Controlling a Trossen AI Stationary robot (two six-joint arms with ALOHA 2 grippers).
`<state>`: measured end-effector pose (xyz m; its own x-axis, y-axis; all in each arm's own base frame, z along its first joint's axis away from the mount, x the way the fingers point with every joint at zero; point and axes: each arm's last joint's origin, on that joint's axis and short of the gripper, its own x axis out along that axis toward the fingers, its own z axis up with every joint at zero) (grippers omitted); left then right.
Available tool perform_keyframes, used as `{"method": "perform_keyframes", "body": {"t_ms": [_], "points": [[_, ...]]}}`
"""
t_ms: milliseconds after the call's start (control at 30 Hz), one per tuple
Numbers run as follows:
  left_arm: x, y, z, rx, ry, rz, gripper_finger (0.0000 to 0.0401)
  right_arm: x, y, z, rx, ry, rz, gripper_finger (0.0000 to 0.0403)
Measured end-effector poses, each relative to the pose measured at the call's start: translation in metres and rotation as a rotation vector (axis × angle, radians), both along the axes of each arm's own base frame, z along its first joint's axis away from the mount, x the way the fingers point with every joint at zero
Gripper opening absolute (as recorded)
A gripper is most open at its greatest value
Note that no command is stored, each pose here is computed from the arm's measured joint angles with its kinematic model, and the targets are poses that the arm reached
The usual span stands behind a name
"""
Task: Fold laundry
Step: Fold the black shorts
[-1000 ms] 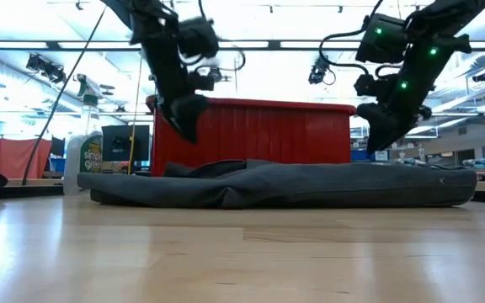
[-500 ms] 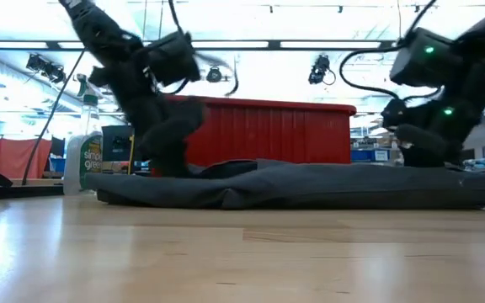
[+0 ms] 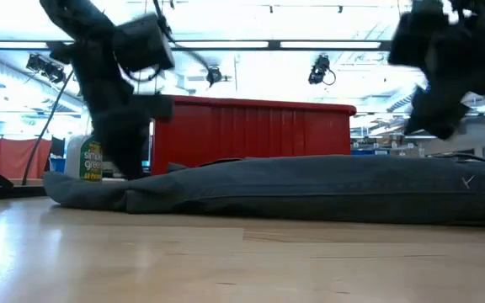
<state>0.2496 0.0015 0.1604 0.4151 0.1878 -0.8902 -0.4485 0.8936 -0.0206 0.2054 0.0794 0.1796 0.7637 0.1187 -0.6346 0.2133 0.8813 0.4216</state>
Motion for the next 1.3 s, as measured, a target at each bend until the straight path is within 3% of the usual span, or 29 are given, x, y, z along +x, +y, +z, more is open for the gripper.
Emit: {"method": "perform_keyframes", "body": {"t_ms": [167,367,500,633,733,800,900,1100,1167,1300], "points": [[0.001,-0.006,0.017,0.016,-0.123,-0.003,0.0187,0.007,-0.02,-0.003,-0.282,-0.021,-0.167,0.0125],[0.004,-0.016,0.021,0.01,-0.182,-0.034,0.0187,0.019,-0.047,-0.028,-0.363,0.124,-0.255,0.0112],[0.001,-0.024,0.02,0.003,-0.155,-0.051,0.0187,0.017,-0.054,-0.054,-0.324,0.308,-0.275,0.0092],[-0.003,-0.032,0.017,0.003,-0.109,-0.079,0.0187,0.019,-0.045,-0.065,-0.116,0.383,-0.25,0.0074],[-0.004,-0.034,0.017,0.004,-0.098,-0.089,0.0187,0.022,-0.026,-0.059,0.077,0.346,-0.076,0.0069],[-0.004,-0.034,0.017,0.005,-0.1,-0.089,0.0187,0.021,-0.02,-0.049,0.097,0.303,0.002,0.0069],[-0.003,-0.034,0.018,0.025,-0.11,-0.094,0.0187,0.03,-0.022,-0.02,0.013,0.148,0.039,0.0069],[0.001,-0.031,0.02,0.037,-0.16,-0.083,0.0187,0.05,-0.059,0.015,-0.323,-0.063,-0.092,0.0068],[0.005,-0.031,0.023,0.035,-0.213,-0.083,0.0187,0.063,-0.074,0.02,-0.347,-0.157,-0.097,0.0066],[0.013,-0.036,0.03,0.033,-0.32,-0.112,0.0187,0.088,-0.097,0.005,-0.293,-0.294,-0.03,0.0053]]}}
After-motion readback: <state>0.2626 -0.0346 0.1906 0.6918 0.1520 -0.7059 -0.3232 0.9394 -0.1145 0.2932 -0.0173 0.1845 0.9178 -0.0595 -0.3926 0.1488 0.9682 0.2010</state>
